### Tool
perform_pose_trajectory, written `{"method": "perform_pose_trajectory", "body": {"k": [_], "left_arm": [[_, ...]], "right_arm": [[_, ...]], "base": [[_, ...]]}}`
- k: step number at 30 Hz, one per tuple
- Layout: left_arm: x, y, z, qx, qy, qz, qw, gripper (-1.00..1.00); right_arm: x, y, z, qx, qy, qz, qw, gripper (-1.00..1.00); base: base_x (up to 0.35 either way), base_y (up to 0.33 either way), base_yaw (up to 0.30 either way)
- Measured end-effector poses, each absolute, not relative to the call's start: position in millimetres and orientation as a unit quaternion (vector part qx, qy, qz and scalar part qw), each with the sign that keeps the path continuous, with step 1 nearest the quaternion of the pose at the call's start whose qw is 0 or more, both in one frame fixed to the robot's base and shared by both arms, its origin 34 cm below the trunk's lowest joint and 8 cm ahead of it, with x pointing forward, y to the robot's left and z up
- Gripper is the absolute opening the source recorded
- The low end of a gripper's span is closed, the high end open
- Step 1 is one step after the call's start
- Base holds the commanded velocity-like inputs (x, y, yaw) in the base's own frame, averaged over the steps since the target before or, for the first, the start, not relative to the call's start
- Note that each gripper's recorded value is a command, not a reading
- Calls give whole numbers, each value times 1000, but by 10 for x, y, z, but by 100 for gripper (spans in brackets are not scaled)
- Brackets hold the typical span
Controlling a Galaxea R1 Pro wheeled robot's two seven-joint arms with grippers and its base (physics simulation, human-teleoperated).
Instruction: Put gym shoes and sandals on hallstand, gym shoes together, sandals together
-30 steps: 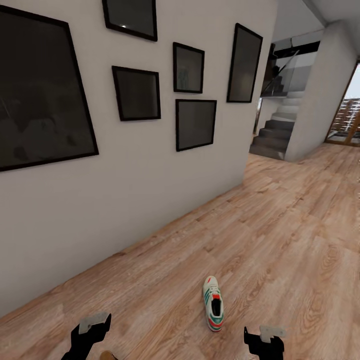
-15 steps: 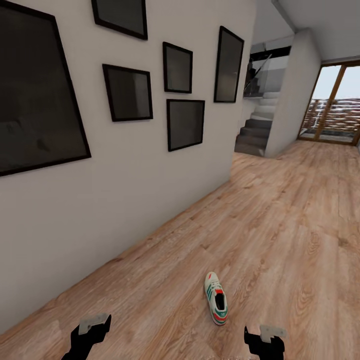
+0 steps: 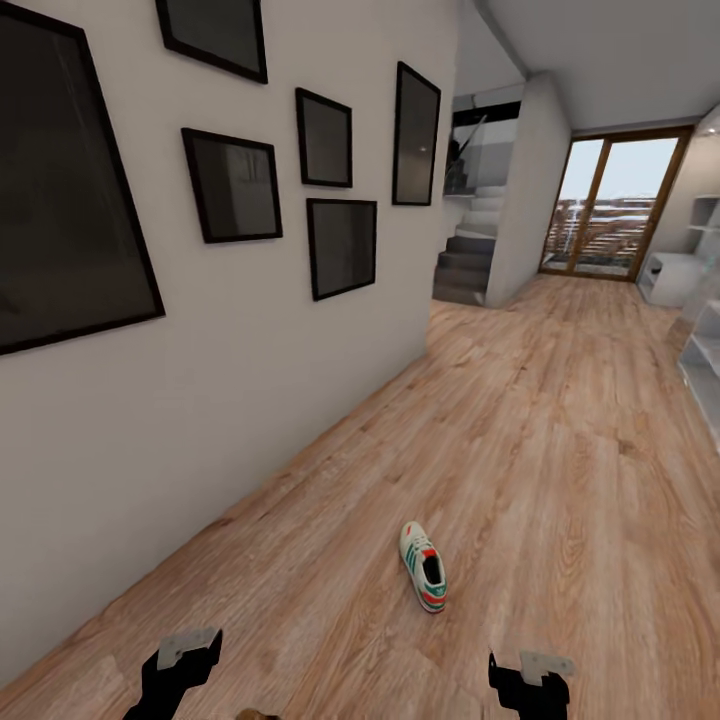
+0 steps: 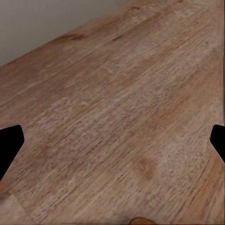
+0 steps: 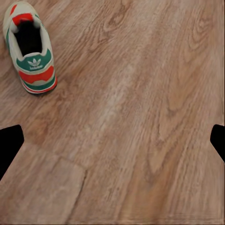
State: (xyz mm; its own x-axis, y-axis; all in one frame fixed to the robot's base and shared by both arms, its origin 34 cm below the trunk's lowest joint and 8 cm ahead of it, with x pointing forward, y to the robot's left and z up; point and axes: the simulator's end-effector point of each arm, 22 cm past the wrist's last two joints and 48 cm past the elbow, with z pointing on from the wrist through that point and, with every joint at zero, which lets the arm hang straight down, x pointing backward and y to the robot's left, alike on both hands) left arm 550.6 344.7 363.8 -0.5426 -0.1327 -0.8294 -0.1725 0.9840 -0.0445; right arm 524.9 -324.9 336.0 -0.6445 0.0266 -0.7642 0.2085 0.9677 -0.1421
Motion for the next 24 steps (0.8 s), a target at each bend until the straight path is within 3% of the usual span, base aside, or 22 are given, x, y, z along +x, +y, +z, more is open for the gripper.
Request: {"method": "perform_pose_trajectory", "body": {"k": [14,24], "left_arm": [[5505,3453,3638,-87,878,22,470,100],[5504,3458,3642,-87,878,22,470,100]], "right_arm": [[5252,-3247,3362,66,900,-109,417,100],[5250,-3241,3363,66,900,-109,417,100]], "base": [[-238,241,-265],[-64,290,-265]]}}
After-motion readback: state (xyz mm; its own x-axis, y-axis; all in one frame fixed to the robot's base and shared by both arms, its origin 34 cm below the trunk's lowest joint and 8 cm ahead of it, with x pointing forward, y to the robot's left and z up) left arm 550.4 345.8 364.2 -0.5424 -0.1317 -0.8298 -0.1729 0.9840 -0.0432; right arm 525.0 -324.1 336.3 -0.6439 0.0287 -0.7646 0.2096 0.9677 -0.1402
